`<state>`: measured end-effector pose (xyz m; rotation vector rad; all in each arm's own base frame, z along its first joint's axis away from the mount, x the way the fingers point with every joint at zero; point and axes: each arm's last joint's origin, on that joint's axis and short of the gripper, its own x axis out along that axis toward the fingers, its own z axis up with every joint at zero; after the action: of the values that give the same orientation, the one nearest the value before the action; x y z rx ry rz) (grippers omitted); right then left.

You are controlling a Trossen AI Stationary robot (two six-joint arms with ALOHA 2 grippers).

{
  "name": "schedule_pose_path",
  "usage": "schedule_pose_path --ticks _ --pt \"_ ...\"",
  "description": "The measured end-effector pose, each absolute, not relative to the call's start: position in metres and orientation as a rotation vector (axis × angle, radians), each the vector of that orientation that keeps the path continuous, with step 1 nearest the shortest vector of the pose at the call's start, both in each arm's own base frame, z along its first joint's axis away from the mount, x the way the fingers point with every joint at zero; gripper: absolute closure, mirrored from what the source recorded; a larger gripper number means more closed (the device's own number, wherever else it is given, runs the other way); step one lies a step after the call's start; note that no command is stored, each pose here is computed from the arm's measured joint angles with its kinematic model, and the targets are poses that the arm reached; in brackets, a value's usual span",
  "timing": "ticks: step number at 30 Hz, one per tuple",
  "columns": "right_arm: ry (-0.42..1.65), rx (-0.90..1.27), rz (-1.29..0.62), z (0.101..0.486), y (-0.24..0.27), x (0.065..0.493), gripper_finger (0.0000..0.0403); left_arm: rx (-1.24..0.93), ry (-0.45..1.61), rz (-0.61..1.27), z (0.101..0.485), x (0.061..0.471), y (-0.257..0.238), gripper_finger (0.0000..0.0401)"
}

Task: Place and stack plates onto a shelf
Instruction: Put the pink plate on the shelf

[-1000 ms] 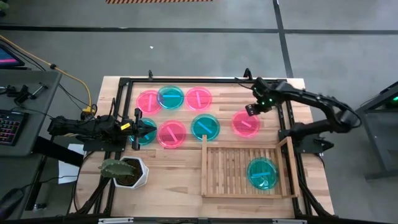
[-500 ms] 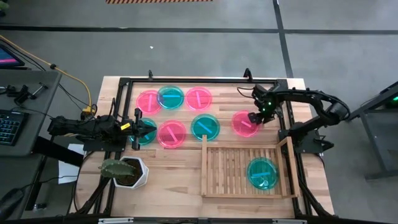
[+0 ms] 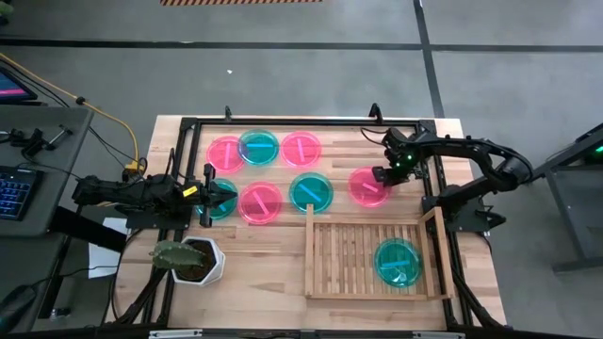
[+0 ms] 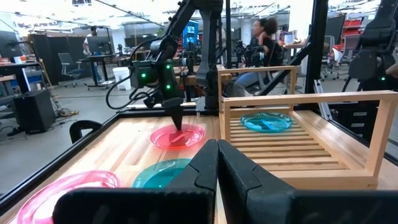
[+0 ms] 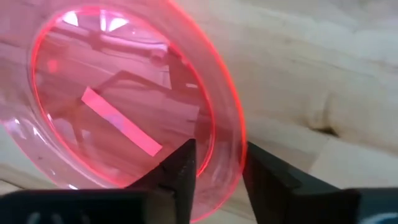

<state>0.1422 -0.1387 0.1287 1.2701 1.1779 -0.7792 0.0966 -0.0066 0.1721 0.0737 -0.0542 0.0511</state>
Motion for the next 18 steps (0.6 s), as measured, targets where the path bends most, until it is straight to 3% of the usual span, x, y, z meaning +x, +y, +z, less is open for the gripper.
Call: schedule_pose_path --ticks 7,18 --pt "1.163 1.217 -0.808 0.129 -0.142 0.143 0.0393 0.074 -0.054 0.051 0.172 0.097 -0.007 0.0401" --pt "0.947 1.142 -0.734 0.182 -0.132 0.136 0.0403 0.074 -0.055 0.051 0.172 0.097 -0.007 0.0401"
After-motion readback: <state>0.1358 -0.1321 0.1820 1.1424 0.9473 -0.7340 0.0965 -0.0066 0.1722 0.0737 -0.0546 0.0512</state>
